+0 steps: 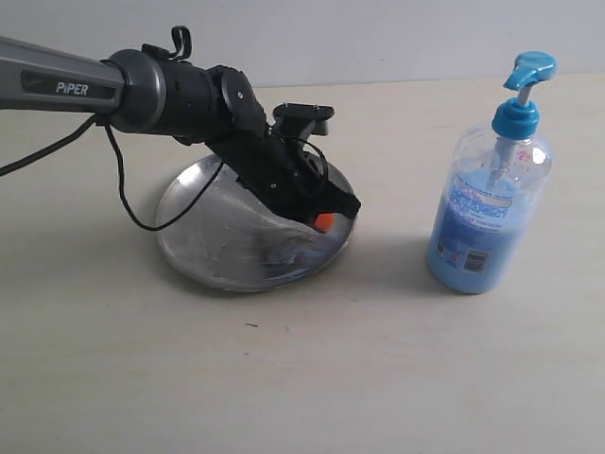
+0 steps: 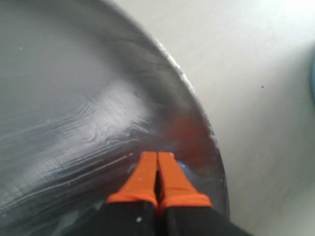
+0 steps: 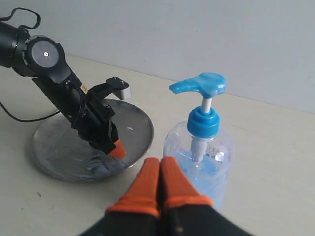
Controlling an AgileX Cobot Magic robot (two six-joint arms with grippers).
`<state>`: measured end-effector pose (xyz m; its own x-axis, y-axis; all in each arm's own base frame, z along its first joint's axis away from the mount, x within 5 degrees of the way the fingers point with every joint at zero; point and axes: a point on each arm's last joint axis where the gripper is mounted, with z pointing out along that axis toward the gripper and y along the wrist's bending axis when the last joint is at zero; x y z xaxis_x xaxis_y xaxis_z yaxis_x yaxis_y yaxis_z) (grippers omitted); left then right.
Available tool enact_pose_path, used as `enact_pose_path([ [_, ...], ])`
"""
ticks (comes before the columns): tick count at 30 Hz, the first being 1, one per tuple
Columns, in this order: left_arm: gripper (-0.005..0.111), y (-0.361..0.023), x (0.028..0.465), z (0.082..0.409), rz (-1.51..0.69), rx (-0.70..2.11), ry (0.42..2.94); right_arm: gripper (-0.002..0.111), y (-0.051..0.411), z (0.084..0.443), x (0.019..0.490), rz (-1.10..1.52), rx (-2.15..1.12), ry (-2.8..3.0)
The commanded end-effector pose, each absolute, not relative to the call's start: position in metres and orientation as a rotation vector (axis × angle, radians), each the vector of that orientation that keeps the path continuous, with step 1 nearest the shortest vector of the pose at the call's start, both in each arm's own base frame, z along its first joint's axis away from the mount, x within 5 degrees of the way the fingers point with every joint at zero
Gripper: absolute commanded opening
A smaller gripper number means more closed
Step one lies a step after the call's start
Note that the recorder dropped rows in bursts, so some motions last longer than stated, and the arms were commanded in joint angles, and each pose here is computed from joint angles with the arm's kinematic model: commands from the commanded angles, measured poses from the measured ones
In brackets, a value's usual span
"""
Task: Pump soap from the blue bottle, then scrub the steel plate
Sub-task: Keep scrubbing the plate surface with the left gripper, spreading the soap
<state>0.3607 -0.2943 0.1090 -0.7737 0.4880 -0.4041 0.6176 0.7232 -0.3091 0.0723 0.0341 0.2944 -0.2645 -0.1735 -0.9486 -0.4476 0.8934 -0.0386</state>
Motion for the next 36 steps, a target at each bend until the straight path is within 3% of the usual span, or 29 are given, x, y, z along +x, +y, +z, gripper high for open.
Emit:
enact_pose_path([
  [1, 0.000, -0.305, 0.365, 0.109, -0.677, 0.885, 2.637, 0.000, 0.034, 0.293, 0.072, 0.286, -0.459, 1.835],
  [13, 0.000, -0.305, 0.360, 0.107, -0.699, 0.967, 2.686, 0.000, 0.034, 0.293, 0.072, 0.286, -0.459, 1.835],
  [36, 0.000, -0.296, 0.365, 0.103, -0.515, 1.023, 2.684, 0.000, 0.034, 0.293, 0.072, 0.286, -0.459, 1.835],
])
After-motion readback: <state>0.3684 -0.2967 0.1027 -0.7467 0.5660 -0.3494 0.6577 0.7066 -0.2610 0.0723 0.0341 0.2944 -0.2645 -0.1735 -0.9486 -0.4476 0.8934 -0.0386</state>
